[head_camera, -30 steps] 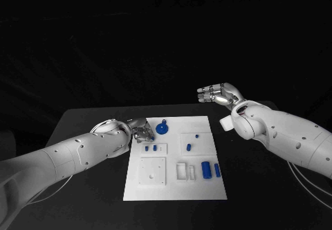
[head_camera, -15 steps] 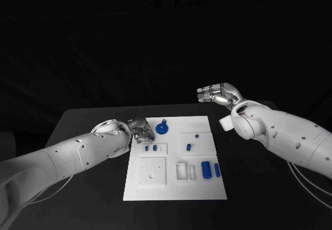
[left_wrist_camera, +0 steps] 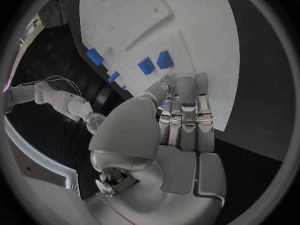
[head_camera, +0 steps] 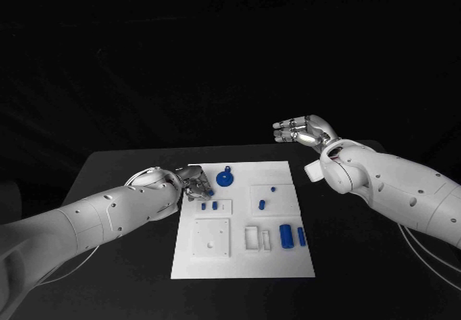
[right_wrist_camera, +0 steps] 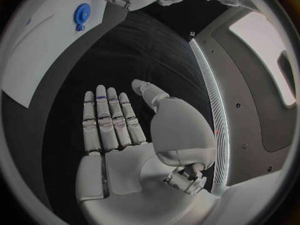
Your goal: Assemble the parts on the task board
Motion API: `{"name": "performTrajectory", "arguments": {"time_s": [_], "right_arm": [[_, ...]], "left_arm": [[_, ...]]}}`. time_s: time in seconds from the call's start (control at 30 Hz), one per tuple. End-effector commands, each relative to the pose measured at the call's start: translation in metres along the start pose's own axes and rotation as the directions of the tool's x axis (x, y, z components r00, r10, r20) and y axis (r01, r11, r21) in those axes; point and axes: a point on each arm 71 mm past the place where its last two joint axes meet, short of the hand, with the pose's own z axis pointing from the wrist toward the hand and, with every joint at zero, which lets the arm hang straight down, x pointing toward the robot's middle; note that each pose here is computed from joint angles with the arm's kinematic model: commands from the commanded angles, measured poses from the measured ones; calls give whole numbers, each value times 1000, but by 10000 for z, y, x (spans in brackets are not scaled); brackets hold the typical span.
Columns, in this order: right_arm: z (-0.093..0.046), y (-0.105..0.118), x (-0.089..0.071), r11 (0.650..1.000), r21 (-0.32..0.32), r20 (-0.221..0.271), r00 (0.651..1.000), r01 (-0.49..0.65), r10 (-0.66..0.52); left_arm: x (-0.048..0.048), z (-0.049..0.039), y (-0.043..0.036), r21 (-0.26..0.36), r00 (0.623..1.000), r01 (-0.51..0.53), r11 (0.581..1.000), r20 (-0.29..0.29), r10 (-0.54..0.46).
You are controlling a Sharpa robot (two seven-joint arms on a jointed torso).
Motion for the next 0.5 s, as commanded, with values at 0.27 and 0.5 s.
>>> {"name": "performTrajectory", "arguments": {"time_s": [0.27,0.5], "right_arm": [[-1,3,10,1000,-6,-20,1000,2,-2],[-5,-7,0,1000,1,-22,1000,5,-5]], "left_arm": [[-6,-5,9,-12,1000,-7,1000,11,7],[-43,-20,62,-28,999,-10,1000,44,12]]}}
